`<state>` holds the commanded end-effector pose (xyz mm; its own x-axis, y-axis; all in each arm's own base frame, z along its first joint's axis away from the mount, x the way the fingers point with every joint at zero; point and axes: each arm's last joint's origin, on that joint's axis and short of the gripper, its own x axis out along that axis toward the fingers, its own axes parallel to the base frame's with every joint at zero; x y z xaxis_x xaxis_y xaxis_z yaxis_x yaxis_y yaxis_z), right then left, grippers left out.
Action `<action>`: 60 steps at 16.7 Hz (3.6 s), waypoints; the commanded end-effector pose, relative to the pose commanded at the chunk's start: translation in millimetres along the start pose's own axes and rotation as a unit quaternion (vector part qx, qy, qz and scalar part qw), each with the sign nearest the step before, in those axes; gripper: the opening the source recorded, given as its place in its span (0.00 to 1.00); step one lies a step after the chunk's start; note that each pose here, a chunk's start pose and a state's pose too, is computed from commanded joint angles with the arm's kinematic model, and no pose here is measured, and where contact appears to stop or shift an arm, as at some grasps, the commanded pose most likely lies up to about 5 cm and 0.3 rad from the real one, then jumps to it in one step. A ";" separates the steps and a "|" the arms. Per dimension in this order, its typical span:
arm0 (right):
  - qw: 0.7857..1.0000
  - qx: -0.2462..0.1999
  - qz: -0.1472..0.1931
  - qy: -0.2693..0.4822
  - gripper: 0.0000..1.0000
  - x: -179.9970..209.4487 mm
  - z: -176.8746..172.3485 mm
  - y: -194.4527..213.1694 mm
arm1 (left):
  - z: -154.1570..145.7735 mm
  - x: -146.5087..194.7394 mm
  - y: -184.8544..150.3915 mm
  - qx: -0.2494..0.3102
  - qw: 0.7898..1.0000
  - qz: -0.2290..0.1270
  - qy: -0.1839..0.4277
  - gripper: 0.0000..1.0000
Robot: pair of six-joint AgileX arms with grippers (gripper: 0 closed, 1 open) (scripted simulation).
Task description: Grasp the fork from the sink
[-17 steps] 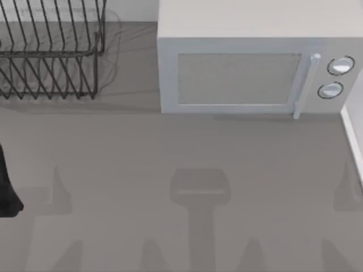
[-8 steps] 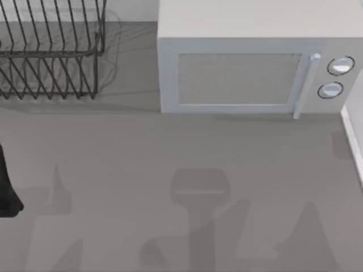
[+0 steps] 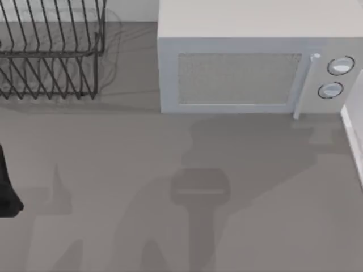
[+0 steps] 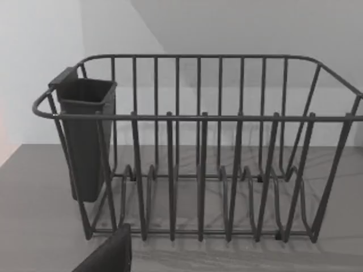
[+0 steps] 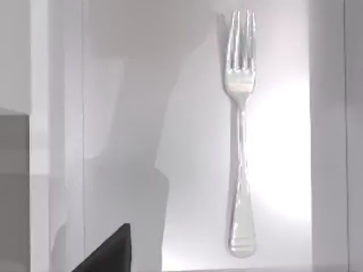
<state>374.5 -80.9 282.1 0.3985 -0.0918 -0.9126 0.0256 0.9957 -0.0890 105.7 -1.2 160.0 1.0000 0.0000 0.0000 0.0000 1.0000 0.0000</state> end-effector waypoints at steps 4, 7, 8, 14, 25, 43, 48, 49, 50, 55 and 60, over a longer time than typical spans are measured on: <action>0.993 0.000 0.021 0.114 1.00 81.8 32.1 -25.4 | 0.0 0.0 0.0 0.000 1.000 0.000 0.000 1.00; 0.985 0.001 0.036 0.172 1.00 128.1 36.2 -37.6 | 0.0 0.0 0.0 0.000 1.000 0.000 0.000 1.00; 0.982 0.001 0.039 0.185 1.00 138.6 36.0 -40.3 | 0.0 0.0 0.0 0.000 1.000 0.000 0.000 1.00; 0.978 0.001 0.045 0.204 1.00 154.4 34.7 -44.3 | 0.0 0.0 0.0 0.000 1.000 0.000 0.000 1.00; 0.980 0.001 0.043 0.195 1.00 255.3 -1.8 -35.8 | 0.0 0.0 0.0 0.000 1.000 0.000 0.000 1.00; 0.978 0.001 0.045 0.204 0.25 289.1 -24.2 -31.1 | 0.0 0.0 0.0 0.000 1.000 0.000 0.000 1.00; 0.978 0.001 0.045 0.204 0.00 289.1 -24.2 -31.1 | 0.0 0.0 0.0 0.000 1.000 0.000 0.000 1.00; 0.978 0.001 0.045 0.204 0.00 289.1 -24.2 -31.1 | 0.0 0.0 0.0 0.000 1.000 0.000 0.000 1.00; 0.978 0.001 0.045 0.204 0.00 289.1 -24.2 -31.1 | 0.0 0.0 0.0 0.000 1.000 0.000 0.000 1.00; 0.982 0.006 0.044 0.182 0.00 269.7 -10.6 -32.4 | 0.0 0.0 0.0 0.000 1.000 0.000 0.000 1.00; 0.982 0.006 0.045 0.184 0.00 244.4 6.5 -37.0 | 0.0 0.0 0.0 0.000 1.000 0.000 0.000 1.00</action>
<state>476.9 -140.1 64.9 0.0421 0.0000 -0.9991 0.0173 0.9999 0.0007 105.7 -1.2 160.0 1.0000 0.0000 0.0000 0.0000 1.0000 0.0000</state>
